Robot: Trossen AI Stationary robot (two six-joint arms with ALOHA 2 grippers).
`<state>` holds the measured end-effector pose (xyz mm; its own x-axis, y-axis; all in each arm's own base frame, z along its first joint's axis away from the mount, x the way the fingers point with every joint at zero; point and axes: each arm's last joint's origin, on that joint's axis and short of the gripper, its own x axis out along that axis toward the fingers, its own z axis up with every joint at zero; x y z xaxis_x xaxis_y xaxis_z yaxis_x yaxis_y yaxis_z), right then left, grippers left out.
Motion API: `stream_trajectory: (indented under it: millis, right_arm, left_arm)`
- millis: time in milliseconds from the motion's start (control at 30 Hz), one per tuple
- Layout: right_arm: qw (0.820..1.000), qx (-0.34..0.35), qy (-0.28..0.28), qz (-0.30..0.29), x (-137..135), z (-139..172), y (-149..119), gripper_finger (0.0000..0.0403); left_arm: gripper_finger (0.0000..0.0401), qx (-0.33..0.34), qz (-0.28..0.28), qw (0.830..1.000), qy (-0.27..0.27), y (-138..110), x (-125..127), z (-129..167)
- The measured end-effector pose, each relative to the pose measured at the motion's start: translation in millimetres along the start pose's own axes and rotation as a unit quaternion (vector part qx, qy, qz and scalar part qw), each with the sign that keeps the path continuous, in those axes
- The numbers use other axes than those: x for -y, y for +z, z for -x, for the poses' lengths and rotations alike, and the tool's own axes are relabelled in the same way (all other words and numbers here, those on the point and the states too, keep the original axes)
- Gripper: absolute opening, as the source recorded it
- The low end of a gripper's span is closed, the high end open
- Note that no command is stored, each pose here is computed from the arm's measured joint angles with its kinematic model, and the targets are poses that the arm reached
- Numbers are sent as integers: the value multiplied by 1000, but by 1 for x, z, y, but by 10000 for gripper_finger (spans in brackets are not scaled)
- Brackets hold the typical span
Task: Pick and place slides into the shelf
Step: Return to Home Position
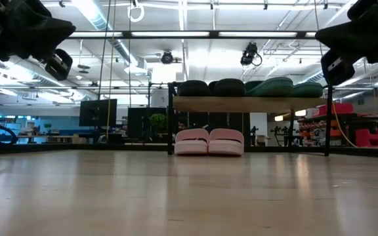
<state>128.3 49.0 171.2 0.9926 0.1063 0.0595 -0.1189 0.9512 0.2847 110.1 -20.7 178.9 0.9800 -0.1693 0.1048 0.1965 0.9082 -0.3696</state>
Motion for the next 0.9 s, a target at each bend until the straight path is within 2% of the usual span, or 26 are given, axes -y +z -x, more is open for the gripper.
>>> stream_trajectory:
  millis: [167, 500, 700, 767, 900]
  right_arm:
    - [1000, -11, -14, 16, 1, 0, -3, 19]
    - [1000, -20, -17, -4, 2, 0, -4, 19]
    - [1000, -22, -18, 2, 2, 0, -5, 19]
    - [999, -36, -21, 20, 2, 0, -6, 19]
    - [998, -52, -24, 20, 3, 0, -10, 19]
  left_arm:
    - [34, 0, -12, 1000, 1, 0, 0, 0]
    - [21, -1, -12, 1000, 1, 0, 0, 0]
    - [29, -1, -12, 1000, 1, 0, 0, 0]
    - [32, -1, -12, 1000, 1, 0, 0, 0]
    - [36, -1, -12, 1000, 1, 0, 0, 0]
